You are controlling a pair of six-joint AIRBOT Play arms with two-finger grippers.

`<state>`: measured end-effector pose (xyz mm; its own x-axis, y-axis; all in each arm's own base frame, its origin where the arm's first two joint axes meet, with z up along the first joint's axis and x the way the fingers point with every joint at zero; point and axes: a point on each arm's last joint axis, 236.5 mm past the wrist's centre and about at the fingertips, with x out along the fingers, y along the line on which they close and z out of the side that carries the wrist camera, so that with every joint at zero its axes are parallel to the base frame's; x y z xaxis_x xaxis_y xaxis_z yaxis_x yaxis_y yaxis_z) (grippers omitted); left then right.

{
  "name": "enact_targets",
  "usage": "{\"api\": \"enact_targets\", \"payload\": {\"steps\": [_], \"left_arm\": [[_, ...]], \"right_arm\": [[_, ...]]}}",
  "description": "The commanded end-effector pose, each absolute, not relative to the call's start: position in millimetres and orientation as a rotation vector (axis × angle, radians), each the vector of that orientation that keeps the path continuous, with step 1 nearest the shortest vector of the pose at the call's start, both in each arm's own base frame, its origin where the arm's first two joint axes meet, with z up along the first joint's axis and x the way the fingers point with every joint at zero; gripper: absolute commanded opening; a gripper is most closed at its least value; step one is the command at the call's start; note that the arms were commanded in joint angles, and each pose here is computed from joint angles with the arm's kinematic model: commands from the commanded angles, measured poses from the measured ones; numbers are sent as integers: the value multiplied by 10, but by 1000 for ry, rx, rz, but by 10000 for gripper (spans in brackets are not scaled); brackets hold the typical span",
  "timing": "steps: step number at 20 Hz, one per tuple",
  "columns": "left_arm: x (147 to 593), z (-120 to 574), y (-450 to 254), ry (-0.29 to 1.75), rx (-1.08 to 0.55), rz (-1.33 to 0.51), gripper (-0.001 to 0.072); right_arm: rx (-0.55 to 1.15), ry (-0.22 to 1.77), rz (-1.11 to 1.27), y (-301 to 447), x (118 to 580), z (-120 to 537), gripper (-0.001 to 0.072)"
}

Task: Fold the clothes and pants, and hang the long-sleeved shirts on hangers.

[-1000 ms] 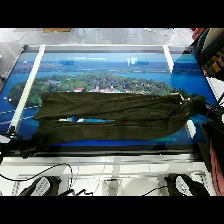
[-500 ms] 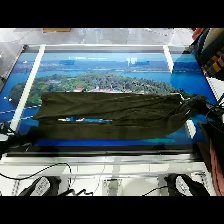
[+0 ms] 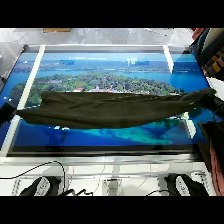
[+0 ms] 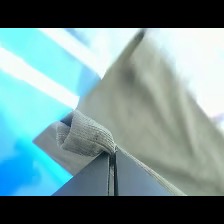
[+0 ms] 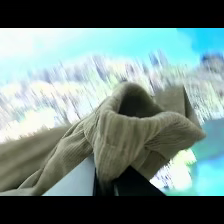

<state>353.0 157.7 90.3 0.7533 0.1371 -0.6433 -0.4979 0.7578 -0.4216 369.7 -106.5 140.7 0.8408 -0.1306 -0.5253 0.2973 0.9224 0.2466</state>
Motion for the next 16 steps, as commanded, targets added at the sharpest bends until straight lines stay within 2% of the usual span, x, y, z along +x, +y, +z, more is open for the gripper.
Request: {"api": "enact_targets", "payload": {"steps": [1, 3, 7, 10, 13, 16], "left_arm": [[3880, 1142, 1629, 525, -570, 355, 13], [4156, 910, 1556, 537, -568, 338, 13], [4645, 313, 1482, 531, -675, 384, 13], [4940, 160, 1448, 530, -687, 379, 13], [5233, 357, 1545, 455, -671, 372, 13], [5326, 319, 1564, 456, -677, 372, 14]], "right_arm": [[427, 426, -223, -1074, 3887, 1604, 32], [522, 402, -231, -1125, 4067, 1501, 32], [758, 332, -318, -1410, 4458, 1136, 33], [938, 340, -380, -1525, 4649, 737, 33], [952, 306, -422, -1633, 4842, 642, 33], [925, 272, -411, -1562, 5139, 678, 33]]}}
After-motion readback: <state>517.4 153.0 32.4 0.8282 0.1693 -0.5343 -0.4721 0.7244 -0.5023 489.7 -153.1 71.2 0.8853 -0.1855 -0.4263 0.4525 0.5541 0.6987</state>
